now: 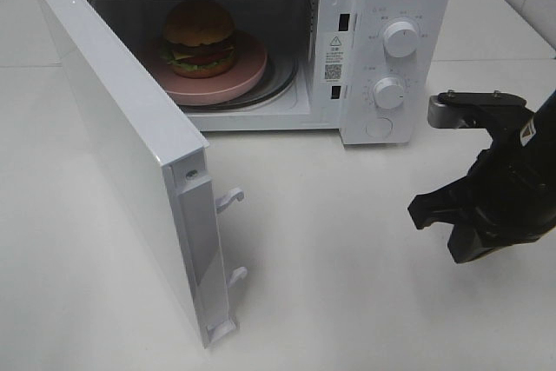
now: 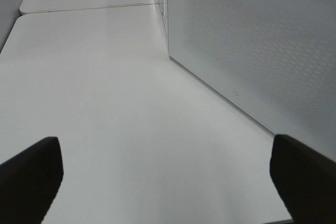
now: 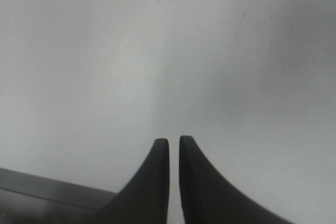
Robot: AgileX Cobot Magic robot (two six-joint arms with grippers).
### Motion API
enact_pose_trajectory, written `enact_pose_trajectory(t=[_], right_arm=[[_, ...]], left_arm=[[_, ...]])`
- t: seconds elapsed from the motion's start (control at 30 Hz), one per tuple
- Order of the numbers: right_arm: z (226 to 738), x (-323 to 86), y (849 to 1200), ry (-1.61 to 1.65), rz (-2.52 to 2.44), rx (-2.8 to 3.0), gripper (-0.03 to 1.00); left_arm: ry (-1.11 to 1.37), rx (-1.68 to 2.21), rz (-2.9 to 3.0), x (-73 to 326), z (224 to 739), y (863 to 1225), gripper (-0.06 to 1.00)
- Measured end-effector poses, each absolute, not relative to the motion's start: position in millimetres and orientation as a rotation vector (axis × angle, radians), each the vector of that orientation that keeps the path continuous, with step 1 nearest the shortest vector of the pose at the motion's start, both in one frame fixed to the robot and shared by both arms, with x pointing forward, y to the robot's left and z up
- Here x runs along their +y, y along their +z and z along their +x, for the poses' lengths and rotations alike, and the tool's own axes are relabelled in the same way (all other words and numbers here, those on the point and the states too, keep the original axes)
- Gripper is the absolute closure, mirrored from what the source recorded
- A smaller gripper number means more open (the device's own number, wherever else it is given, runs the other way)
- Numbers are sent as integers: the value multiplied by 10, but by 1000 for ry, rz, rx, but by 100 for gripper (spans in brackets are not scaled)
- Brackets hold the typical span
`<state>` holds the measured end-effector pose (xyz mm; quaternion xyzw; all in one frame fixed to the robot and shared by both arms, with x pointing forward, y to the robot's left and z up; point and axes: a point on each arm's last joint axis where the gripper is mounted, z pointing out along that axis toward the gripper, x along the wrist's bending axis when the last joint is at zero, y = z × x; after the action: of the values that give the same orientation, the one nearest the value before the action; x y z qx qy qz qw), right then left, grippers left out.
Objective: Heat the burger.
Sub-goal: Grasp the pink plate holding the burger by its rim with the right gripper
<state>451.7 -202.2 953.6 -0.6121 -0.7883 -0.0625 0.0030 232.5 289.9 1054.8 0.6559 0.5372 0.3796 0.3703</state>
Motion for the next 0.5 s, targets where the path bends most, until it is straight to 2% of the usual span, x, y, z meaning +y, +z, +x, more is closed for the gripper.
enact_pose_trajectory(t=[0.5], right_arm=[[4609, -1994, 9830, -76, -1880, -2472, 86]], left_arm=[[974, 1378, 1683, 2899, 2325, 10548, -5]])
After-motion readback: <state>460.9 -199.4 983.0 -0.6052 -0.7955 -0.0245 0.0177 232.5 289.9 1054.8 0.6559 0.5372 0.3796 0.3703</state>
